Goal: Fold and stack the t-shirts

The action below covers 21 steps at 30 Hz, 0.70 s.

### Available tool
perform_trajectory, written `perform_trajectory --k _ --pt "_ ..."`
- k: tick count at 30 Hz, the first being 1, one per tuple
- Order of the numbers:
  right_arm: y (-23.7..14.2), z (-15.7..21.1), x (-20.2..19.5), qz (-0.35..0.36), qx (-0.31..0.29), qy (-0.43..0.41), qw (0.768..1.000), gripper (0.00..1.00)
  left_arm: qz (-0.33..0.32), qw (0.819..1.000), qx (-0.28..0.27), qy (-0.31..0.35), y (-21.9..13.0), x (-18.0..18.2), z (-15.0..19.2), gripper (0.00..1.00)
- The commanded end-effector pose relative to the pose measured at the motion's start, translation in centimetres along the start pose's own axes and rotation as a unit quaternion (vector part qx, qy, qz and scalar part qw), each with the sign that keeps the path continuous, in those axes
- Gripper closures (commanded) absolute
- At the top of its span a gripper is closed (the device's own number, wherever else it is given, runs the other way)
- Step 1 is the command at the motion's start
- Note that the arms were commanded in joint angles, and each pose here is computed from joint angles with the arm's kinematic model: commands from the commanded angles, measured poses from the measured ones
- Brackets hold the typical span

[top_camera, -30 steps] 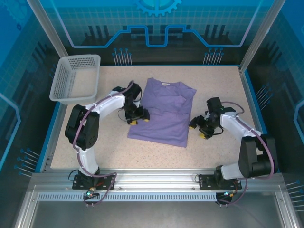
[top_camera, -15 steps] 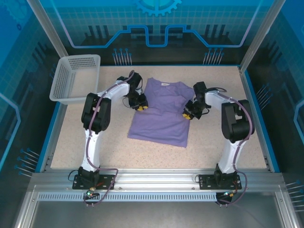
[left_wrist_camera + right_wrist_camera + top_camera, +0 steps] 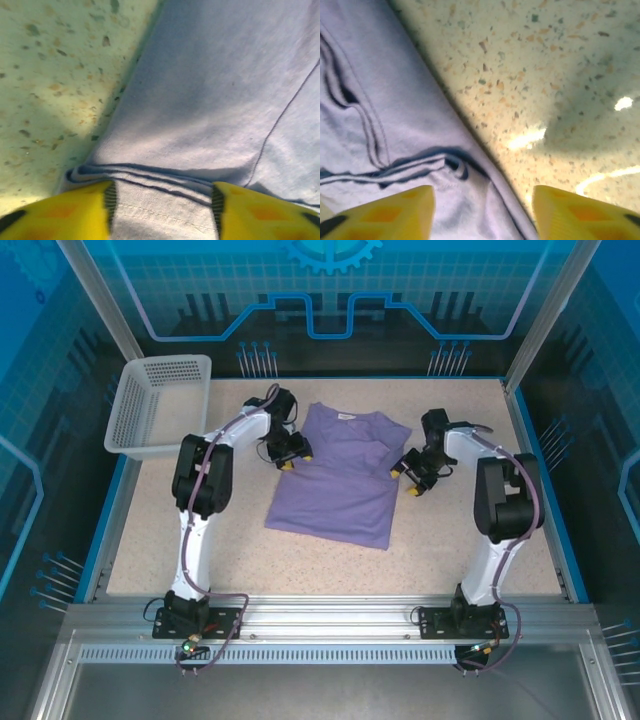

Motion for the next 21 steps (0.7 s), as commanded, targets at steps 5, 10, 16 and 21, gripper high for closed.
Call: perform_trajectory --k 5,10,16,21 --pt "-2.0 6.8 0.2 -0.072 0.012 -0.102 0.992 0.21 0.039 0.998 -0.046 -0.011 -8.9 1.4 2.1 0.14" --pt "0.1 13.3 -2.4 -0.039 0.089 -0.161 0.982 0.22 0.025 0.999 0.014 -0.030 -7.8 6.4 7.7 0.23" --pt "2.1 16.6 -4.6 -0.018 0.118 -0.159 0.980 0.26 0.044 0.993 0.066 -0.089 -6.0 11.3 12.6 0.43" --pt "3.2 17.1 -4.3 -0.011 0.133 -0.166 0.977 0.34 0.073 0.989 0.093 -0.090 -5.2 11.3 13.9 0.42"
Point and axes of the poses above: each hand's point on the last joint's axis, 136 mm out from that joint toward the fingers, its own y axis out along the fingers, its own x axis along the line the jaws close on, z = x × y, the point moved 2 cm from there along -y, back along the fingers, and after that the axes turned 6 degrees about -y, right-handed, at the moved point
